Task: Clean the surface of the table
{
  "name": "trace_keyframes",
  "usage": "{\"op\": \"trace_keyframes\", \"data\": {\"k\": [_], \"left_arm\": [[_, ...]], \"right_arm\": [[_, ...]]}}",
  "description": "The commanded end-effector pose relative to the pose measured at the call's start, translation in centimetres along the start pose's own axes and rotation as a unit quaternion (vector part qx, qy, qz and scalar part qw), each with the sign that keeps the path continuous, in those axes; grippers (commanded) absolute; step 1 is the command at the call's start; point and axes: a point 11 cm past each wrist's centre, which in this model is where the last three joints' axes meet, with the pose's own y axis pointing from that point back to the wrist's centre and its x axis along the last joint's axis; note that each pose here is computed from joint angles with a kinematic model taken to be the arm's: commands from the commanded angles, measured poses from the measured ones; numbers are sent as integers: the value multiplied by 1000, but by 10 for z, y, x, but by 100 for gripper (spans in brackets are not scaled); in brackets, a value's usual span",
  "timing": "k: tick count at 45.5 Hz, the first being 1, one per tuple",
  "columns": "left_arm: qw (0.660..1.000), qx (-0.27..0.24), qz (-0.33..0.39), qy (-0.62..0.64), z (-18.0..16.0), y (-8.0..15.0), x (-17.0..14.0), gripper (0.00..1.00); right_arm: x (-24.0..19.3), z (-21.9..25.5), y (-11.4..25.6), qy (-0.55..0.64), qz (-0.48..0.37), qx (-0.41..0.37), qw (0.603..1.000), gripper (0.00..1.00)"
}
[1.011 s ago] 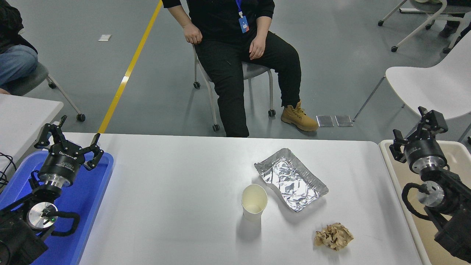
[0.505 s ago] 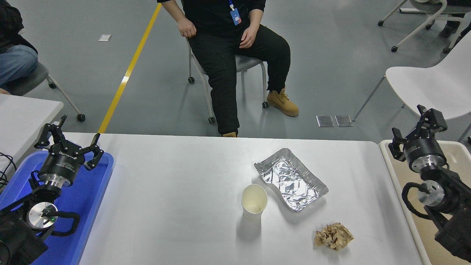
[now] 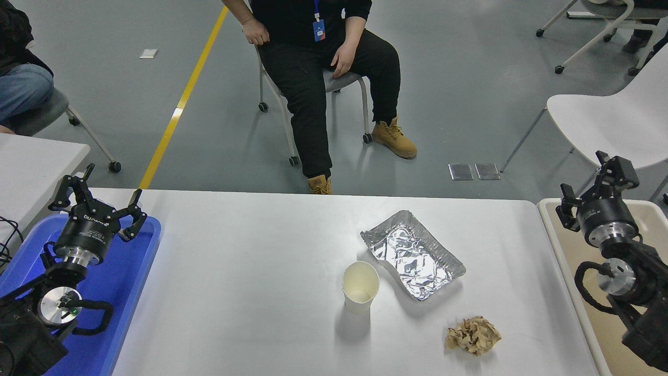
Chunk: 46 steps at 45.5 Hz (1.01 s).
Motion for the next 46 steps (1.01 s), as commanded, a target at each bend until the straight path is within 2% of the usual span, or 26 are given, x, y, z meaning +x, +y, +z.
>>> {"op": "trace_keyframes", "data": {"k": [1,8,15,22,32,33,35,42,46], "left_arm": [[1000,0,0,0,0,0,0,100],[1000,0,0,1,-1,0,0,100],[1000,0,0,0,0,0,0,100],[1000,0,0,0,0,0,0,100],[1000,0,0,0,0,0,0,100],[1000,0,0,0,0,0,0,100],[1000,0,0,1,-1,0,0,100],[1000,0,0,0,0,0,0,100],[1000,1,0,0,0,0,0,100]], "right_arm": [[-22,-12,-3,106,-84,-12,991,98],[-55,-39,-2,188,-178,-3,966,98],[-86,-69,12,287,-276,22,917,98],[-106,-84,38,405,-365,50,837,98],[-118,-67,74,518,-477,34,710,98],[-119,-61,80,538,-496,29,681,98],[-121,-58,85,554,-511,28,657,98],[-136,-52,92,595,-544,38,590,98],[-166,-48,93,605,-568,58,555,98]]}}
